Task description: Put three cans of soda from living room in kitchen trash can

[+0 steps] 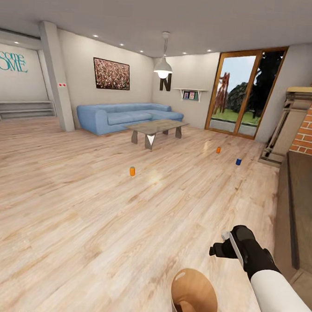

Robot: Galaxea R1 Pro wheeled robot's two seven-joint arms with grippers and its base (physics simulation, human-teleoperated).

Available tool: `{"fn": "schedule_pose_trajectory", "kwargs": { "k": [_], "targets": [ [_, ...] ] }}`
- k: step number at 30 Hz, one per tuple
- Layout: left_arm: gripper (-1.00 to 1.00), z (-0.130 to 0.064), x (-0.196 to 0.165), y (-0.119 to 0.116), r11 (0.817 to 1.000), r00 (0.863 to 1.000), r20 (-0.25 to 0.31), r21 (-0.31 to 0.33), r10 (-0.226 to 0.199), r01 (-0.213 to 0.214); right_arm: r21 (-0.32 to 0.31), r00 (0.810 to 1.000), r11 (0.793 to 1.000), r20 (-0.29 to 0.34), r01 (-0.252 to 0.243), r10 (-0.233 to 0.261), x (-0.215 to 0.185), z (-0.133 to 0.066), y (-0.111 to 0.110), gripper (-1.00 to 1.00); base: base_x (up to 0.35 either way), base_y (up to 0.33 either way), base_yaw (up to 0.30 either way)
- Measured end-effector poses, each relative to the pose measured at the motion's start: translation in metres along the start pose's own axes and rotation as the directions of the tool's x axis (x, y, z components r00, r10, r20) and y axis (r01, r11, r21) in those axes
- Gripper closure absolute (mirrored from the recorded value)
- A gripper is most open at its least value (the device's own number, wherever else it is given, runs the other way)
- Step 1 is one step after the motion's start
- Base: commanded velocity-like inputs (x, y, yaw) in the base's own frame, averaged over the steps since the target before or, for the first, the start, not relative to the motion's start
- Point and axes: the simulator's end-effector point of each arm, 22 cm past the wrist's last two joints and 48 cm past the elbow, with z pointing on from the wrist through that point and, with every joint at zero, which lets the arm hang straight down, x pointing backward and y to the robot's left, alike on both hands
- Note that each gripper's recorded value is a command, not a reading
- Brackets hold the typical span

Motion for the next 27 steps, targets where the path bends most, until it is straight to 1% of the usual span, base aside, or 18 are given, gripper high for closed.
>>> {"fn": "schedule_pose_trajectory", "kwargs": {
  "k": [6, 9, 11, 13, 15, 19, 20, 23, 27],
  "targets": [
    [-1.00, 0.004, 0.013, 0.000, 1.000, 1.000, 0.000, -0.001, 0.000, 0.000, 0.000, 1.000, 1.000, 0.000, 0.001, -0.001, 0.007, 0.011, 0.000, -1.00, 0.000, 0.000, 0.000],
    [-1.00, 0.008, 0.021, -0.001, 1.000, 1.000, -0.021, -0.004, -0.010, 0.009, 0.000, 1.000, 1.000, 0.000, 0.000, 0.000, 0.010, 0.017, 0.000, -1.00, 0.000, 0.000, 0.000],
    [-1.00, 0.013, 0.028, 0.000, 1.000, 0.999, -0.049, -0.008, -0.020, 0.020, 0.000, 1.000, 1.000, 0.000, 0.000, 0.000, 0.013, 0.021, 0.000, -1.00, 0.000, 0.000, 0.000],
    [-1.00, 0.023, 0.029, 0.000, 0.999, 0.996, -0.079, -0.014, -0.036, 0.035, 0.000, 1.000, 1.000, 0.000, 0.000, 0.000, 0.015, 0.025, 0.000, -1.00, 0.000, 0.000, 0.000],
    [-1.00, 0.038, 0.024, 0.000, 0.998, 0.992, -0.109, -0.019, -0.055, 0.053, -0.001, 1.000, 1.000, -0.001, 0.000, 0.000, 0.018, 0.029, 0.001, -1.00, 0.000, 0.000, 0.000],
    [-1.00, 0.066, 0.010, -0.002, 0.996, 0.980, -0.178, -0.018, -0.086, 0.085, -0.001, 1.000, 1.000, 0.000, 0.001, -0.001, 0.022, 0.036, 0.001, -1.00, 0.000, 0.000, 0.000],
    [-1.00, 0.067, 0.012, -0.003, 0.996, 0.980, -0.178, -0.018, -0.087, 0.085, -0.001, 1.000, 1.000, 0.000, 0.001, -0.001, 0.024, 0.038, 0.001, -1.00, 0.000, 0.000, 0.000],
    [-1.00, 0.088, -0.005, -0.005, 0.995, 0.974, -0.201, -0.012, -0.100, 0.100, -0.001, 1.000, 1.000, 0.000, 0.002, -0.002, 0.027, 0.044, 0.002, -1.00, 0.000, 0.000, 0.000],
    [-1.00, 0.113, -0.031, -0.012, 0.993, 0.975, -0.191, 0.015, -0.111, 0.116, -0.001, 1.000, 1.000, -0.001, 0.003, -0.003, 0.032, 0.052, 0.002, -1.00, 0.000, 0.000, 0.000]
  ]
}}
